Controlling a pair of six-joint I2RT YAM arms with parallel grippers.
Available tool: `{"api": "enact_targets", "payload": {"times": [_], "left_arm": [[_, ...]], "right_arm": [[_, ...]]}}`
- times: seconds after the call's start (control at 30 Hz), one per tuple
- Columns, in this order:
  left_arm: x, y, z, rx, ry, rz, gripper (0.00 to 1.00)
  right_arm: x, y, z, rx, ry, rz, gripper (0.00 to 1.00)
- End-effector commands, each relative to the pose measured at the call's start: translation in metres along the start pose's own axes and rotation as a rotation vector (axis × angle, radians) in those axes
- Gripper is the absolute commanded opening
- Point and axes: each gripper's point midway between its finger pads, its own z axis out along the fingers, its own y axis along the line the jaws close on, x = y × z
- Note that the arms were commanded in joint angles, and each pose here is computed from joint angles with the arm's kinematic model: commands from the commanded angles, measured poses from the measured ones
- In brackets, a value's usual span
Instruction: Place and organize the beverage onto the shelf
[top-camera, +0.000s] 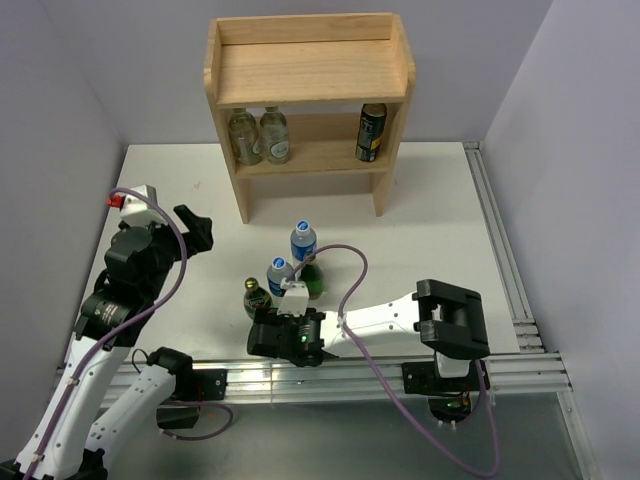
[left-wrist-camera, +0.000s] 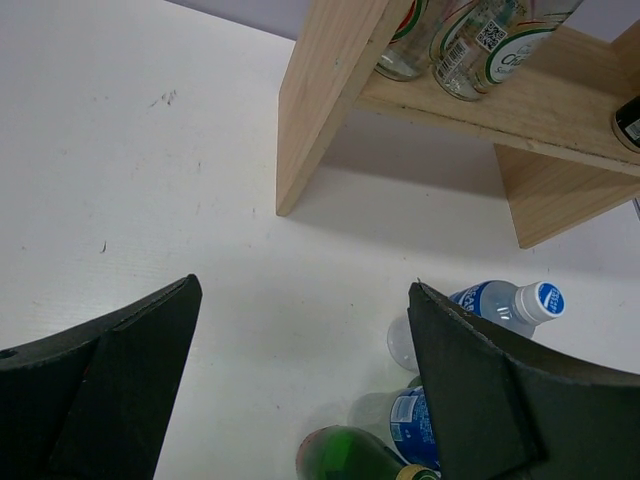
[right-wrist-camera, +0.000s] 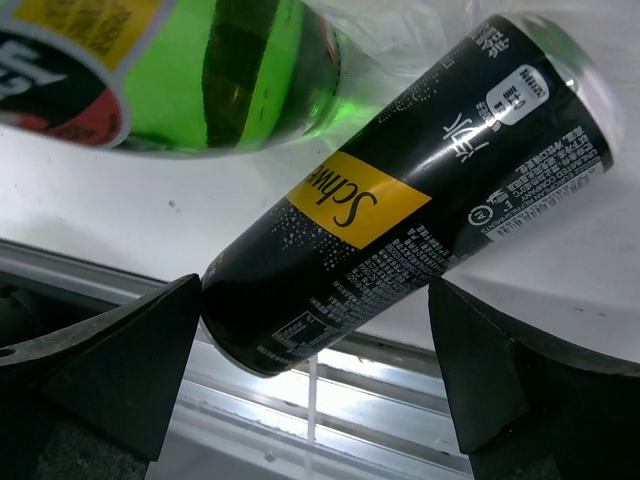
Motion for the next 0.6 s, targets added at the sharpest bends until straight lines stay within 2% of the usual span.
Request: {"api": "enact_targets", "payload": {"times": [0.0,0.13,0.37,0.57], "left_arm": [[-0.007,-0.005,-0.002,0.034,-0.028,0.007,0.92],[-0.006,-0.006,-0.003,0.043,-0.026,0.008,0.91],[-0.007,-0.008,-0.004,0.052,-0.027,0.007,0.92],[-0.005,-0.008,-0.003,0.049,-0.021,0.007,0.92]], "right_arm": [[0.003,-0.006,0.013,0.04,0.015,0.025,1.0],[0.011,-0.037,0.023,0.119,0.027,0.066,1.0],[0.023,-0.119,0.034,0.305,0.018,0.131,1.0],[0.022,-0.149,0.027,0.367,-0.008,0.182,1.0]]}}
